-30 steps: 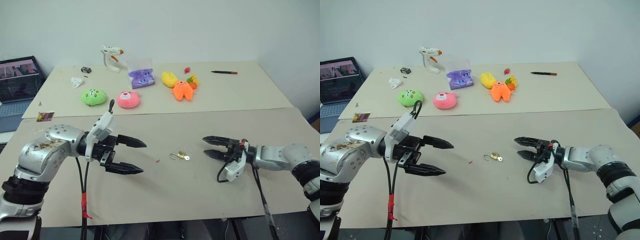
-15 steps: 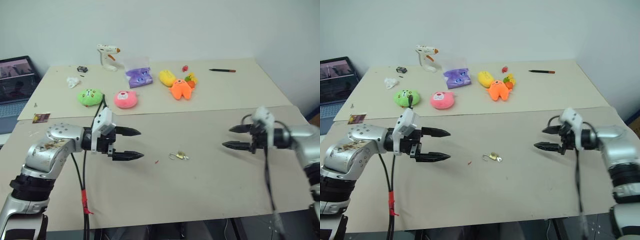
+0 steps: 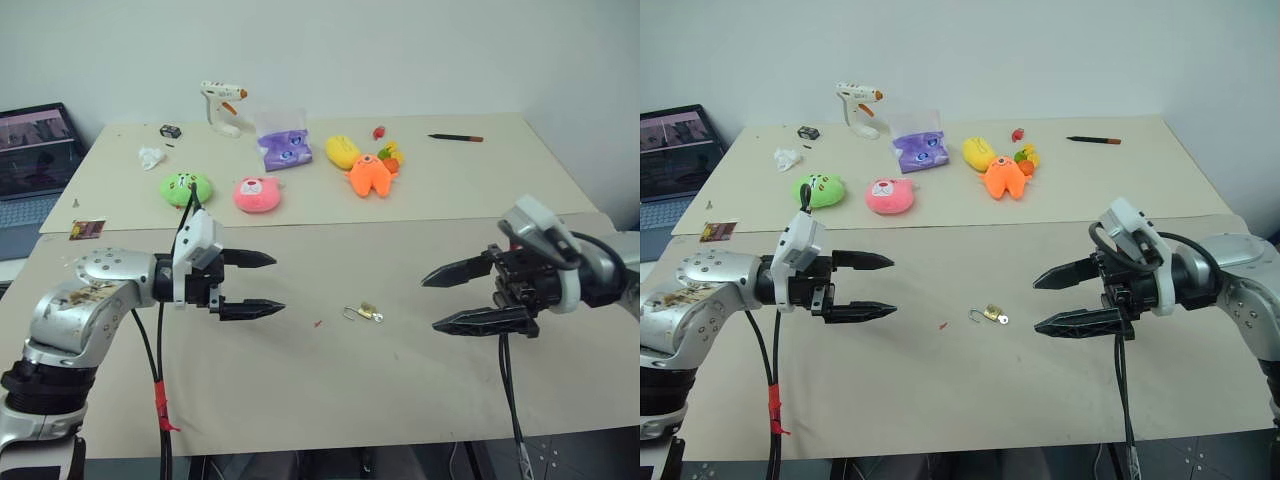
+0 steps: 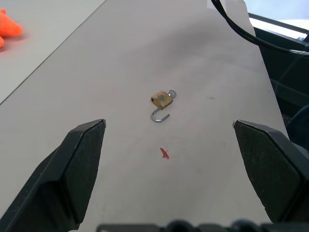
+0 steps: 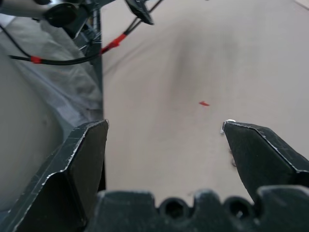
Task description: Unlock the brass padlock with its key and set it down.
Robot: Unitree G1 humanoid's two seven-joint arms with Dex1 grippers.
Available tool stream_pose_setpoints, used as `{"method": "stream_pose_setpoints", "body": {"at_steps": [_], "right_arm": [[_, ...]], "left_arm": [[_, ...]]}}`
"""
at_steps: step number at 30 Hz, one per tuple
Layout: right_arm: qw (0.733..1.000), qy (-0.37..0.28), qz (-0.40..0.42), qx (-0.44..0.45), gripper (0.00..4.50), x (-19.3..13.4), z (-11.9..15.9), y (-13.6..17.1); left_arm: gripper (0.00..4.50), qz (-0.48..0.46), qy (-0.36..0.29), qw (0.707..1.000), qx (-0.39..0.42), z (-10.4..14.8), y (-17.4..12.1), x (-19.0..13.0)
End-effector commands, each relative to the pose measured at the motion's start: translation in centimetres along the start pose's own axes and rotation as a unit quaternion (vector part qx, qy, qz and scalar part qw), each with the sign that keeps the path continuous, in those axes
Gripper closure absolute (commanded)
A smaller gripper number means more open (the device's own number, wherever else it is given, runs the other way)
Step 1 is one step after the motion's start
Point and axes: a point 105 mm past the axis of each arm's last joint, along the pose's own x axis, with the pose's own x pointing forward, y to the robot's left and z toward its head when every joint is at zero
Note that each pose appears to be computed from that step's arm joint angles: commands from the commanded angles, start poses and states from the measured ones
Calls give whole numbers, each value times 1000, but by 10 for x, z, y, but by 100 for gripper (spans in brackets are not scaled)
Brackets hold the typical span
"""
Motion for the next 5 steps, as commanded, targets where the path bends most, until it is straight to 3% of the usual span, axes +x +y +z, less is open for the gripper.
{"method": "stream_pose_setpoints", "body": {"at_steps": [1,5], "right_arm": [[996,-7,-68,-64,2,-9,8,-18],[988,-21,-118,-95,2,-12,11,-34]], "left_arm": [[0,30,-13,999,27,15,6,-8],[0,39,-29,999,10,18,8,-6]]}}
